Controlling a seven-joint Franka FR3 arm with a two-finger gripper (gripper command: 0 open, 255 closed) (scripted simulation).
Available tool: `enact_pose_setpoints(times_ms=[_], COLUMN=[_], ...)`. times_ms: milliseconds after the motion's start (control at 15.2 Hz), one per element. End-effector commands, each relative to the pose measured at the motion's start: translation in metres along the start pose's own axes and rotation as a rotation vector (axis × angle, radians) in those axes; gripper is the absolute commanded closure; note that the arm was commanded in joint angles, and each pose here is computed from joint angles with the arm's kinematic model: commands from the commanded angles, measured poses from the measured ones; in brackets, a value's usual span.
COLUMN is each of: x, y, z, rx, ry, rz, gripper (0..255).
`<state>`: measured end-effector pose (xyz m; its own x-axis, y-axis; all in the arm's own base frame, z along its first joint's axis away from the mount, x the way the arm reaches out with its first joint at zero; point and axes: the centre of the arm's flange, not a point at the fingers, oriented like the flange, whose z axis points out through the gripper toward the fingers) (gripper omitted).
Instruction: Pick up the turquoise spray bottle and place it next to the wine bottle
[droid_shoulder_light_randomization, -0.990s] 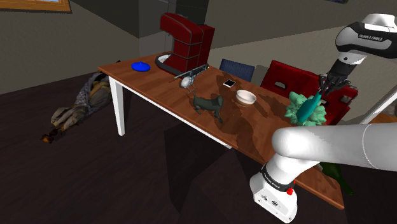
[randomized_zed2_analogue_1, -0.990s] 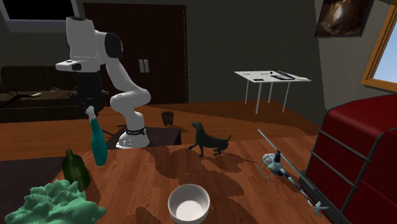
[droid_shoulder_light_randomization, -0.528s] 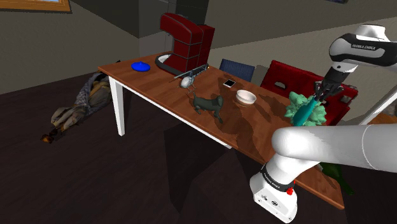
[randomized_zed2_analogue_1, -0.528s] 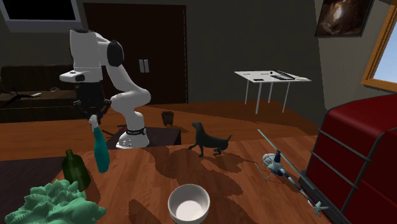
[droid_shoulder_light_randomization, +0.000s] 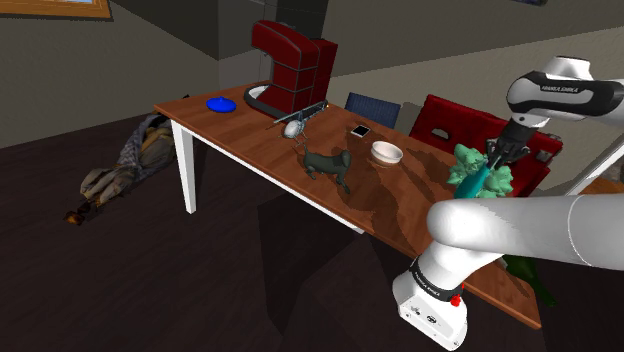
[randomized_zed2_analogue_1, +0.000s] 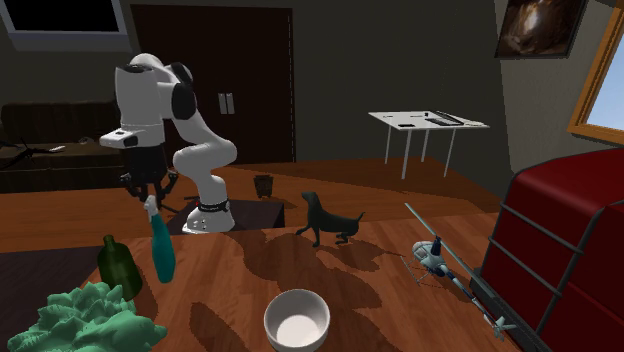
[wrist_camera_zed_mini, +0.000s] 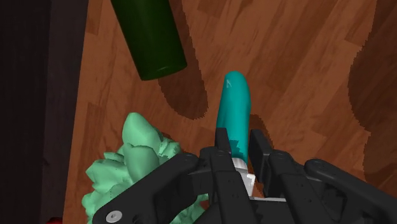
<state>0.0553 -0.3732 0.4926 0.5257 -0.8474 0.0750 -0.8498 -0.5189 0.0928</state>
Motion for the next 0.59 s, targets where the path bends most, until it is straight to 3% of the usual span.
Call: enact_pose_setpoints(times_ms=[0,528], x=[-0.001,-0.004], y=[-0.001,-0.005], z=[0.011,0.053], rx=[0.000,0.000], ry=[0.001,0.001], rz=[0.000,0.000], gripper=[255,255])
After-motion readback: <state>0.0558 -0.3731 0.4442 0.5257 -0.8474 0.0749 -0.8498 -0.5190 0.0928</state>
